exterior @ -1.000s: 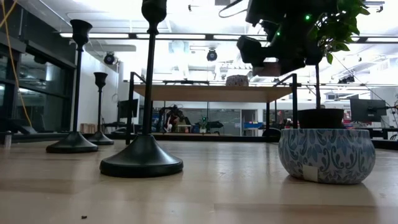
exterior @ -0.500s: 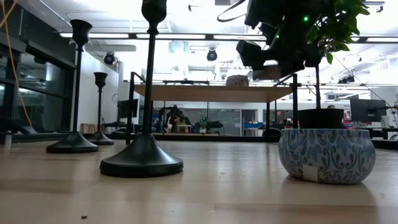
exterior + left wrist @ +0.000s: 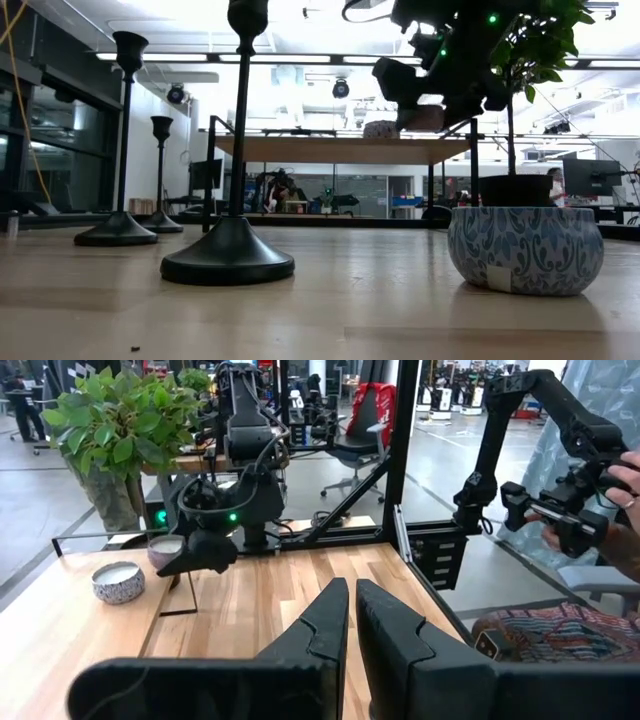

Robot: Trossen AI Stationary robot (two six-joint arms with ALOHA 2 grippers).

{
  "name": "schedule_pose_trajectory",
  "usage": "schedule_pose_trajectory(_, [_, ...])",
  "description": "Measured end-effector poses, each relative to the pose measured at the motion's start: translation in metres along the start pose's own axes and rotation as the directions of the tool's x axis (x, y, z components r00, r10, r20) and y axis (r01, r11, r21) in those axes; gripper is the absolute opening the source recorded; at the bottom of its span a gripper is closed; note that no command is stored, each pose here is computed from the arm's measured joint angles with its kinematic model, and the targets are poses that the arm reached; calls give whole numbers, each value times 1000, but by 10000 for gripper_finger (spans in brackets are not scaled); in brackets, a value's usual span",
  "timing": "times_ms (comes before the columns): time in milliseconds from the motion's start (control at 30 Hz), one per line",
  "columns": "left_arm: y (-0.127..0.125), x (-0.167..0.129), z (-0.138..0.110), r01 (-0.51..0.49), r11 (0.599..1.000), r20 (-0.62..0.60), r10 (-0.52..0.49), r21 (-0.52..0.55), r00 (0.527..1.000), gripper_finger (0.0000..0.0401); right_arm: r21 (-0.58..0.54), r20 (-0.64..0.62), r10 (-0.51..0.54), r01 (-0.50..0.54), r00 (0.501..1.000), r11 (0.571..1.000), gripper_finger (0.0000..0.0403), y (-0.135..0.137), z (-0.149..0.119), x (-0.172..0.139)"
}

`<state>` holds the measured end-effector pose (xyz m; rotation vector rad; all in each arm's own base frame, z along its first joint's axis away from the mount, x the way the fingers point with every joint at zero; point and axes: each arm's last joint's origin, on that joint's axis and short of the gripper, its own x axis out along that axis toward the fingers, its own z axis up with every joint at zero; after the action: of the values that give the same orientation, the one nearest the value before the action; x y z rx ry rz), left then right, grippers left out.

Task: Pick & Place candle stick holders
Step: Put the pink scented candle on the shelf

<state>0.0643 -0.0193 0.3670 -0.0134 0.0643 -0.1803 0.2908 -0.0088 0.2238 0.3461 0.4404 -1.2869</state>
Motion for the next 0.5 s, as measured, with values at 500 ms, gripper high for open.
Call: schedule_pose_trajectory(500, [0,0,0,0,1000,0,0,0,1000,26,18,24,18,-19,1000,1000,294,13,-5,11])
